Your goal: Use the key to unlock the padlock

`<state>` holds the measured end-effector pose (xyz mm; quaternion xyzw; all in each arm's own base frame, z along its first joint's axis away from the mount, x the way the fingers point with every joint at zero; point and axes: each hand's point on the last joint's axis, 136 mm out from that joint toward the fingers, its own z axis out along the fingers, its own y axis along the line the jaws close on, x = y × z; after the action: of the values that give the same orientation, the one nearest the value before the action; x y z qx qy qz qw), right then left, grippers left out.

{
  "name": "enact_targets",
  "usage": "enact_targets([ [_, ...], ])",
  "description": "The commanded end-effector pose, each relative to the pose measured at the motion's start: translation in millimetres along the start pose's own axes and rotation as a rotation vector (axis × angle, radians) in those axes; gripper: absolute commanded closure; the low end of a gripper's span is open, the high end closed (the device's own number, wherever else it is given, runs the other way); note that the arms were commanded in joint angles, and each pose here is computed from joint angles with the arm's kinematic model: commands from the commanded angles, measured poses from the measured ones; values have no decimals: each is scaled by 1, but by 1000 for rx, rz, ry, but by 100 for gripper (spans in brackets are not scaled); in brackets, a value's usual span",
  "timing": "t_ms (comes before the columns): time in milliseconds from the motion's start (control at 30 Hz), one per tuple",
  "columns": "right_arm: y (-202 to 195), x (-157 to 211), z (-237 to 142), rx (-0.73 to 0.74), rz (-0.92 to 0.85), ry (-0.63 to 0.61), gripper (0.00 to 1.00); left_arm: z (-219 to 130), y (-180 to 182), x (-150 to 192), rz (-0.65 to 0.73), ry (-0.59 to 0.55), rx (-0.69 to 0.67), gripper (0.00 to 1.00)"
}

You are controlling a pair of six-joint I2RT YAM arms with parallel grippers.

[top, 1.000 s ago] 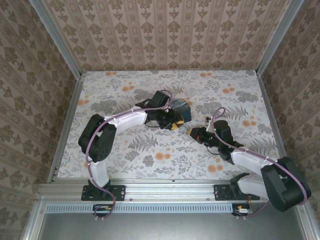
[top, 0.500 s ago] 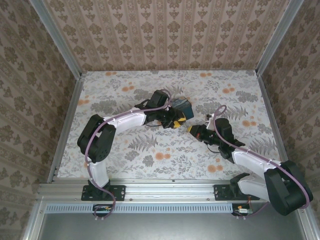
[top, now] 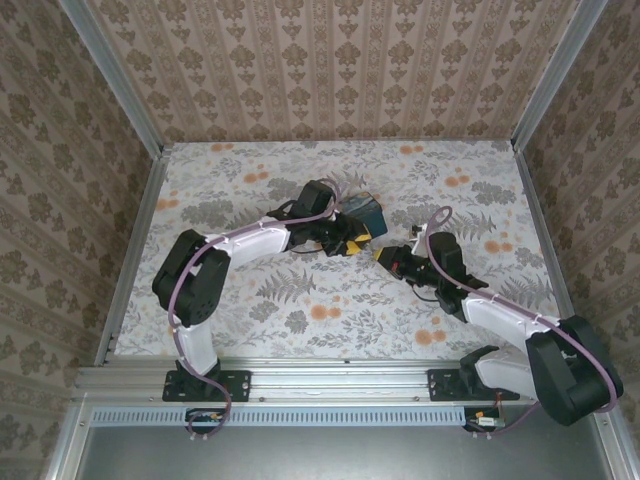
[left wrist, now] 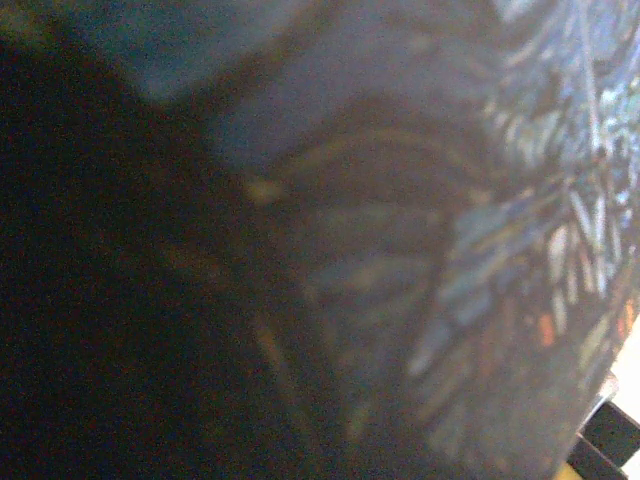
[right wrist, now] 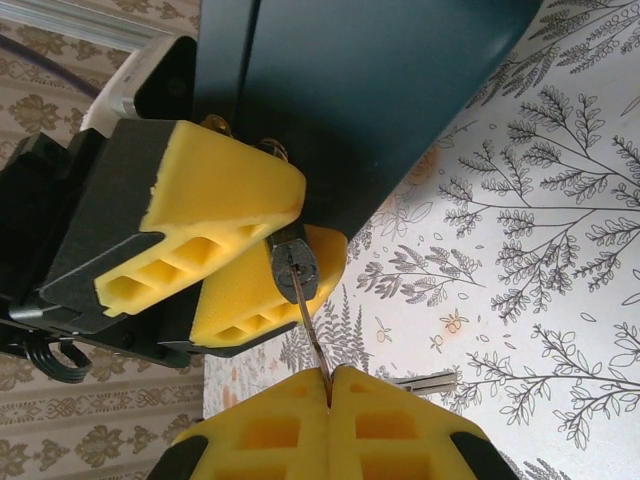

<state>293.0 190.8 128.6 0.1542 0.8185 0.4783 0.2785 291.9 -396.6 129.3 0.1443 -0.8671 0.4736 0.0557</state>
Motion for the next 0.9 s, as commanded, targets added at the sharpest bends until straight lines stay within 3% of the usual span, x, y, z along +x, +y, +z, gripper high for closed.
enact_targets([
  [0,18,-7,3,-52,-16,-5,100,-12,-14,7,13,18,48,100],
  [567,31,-8,7,-107,-17,13,100,-10,-18,9,36,27,64,100],
  [867,30,-9,14,-97,-19,32,100,-8,-21,18,118,59,41,100],
])
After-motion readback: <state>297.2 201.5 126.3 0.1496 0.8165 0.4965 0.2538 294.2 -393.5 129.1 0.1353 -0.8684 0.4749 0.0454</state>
